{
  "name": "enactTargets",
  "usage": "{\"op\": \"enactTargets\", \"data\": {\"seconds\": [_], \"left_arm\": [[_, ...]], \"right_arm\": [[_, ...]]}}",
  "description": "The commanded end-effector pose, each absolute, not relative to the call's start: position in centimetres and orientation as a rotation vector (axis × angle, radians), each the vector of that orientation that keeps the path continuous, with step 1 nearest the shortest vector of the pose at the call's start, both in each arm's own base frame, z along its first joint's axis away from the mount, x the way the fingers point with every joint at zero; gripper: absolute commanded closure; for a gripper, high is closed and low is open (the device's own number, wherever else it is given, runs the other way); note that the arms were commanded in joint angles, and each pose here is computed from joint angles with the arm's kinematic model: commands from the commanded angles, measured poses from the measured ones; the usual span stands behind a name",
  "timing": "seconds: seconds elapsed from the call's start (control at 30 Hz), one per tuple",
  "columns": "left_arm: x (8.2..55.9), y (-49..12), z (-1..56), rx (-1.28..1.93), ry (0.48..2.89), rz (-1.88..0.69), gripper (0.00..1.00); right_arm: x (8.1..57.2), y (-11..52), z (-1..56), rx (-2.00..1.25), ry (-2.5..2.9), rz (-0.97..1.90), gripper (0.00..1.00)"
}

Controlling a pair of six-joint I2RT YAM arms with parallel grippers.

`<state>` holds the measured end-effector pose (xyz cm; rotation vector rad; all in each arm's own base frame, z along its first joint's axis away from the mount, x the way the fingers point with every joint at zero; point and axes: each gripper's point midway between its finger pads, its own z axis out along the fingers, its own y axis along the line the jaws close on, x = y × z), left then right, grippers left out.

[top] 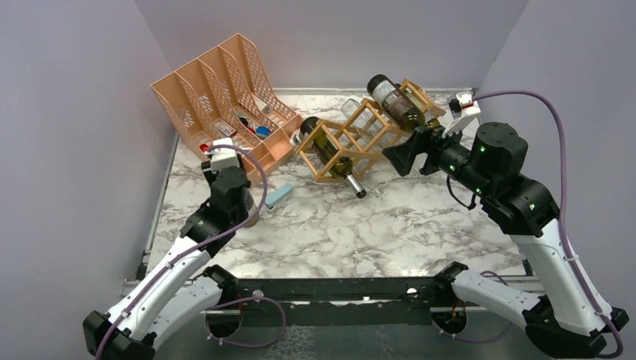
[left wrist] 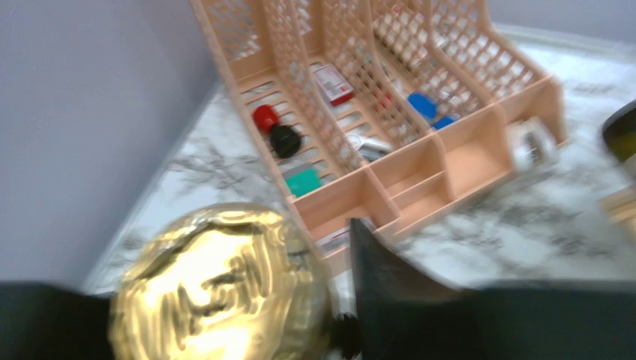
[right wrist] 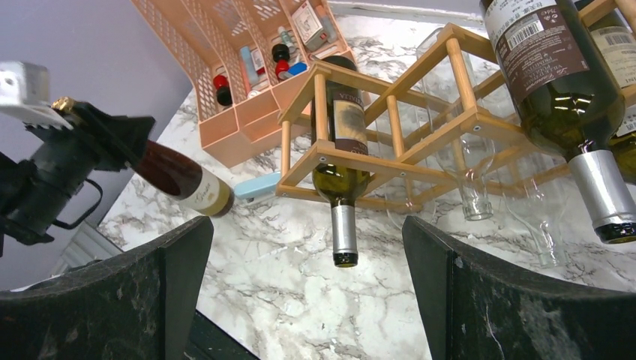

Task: Take the wine bottle off the wine rack

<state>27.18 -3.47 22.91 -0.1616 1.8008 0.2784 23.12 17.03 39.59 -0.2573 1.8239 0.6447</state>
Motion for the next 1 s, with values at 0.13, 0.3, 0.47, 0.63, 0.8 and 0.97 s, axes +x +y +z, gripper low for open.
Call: {"op": "enactTargets", "data": {"seconds": [0.13,0.3,0.47,0.63,0.8,0.97], "left_arm": [[30.1,2.4,26.7,-0.437,1.613,0.311,1.00],[31.0,1.7,26.0,-0.435,1.644,0.219,1.00],[31.0,3.4,26.9,-0.425,1.620,0.347,1.00],[32.2,5.6,29.0,-0.470,1.569,0.390,1.00],[33.1,7.2,30.8,-0.498,1.534,0.435,1.00],[33.6,8.7,31.4,-0.506,1.510,0.490,1.00]], "right_arm": [[22.6,16.7,40.1,-0.284,1.789,0.641,0.00],[22.8,16.8,40.1,-0.294,1.792,0.630,0.00],[22.9,17.4,40.3,-0.316,1.785,0.655,0.00],[23.0,17.6,40.3,-0.316,1.786,0.660,0.00],[22.9,17.5,40.5,-0.319,1.781,0.660,0.00],[23.0,17.3,40.3,-0.317,1.787,0.641,0.00]]}}
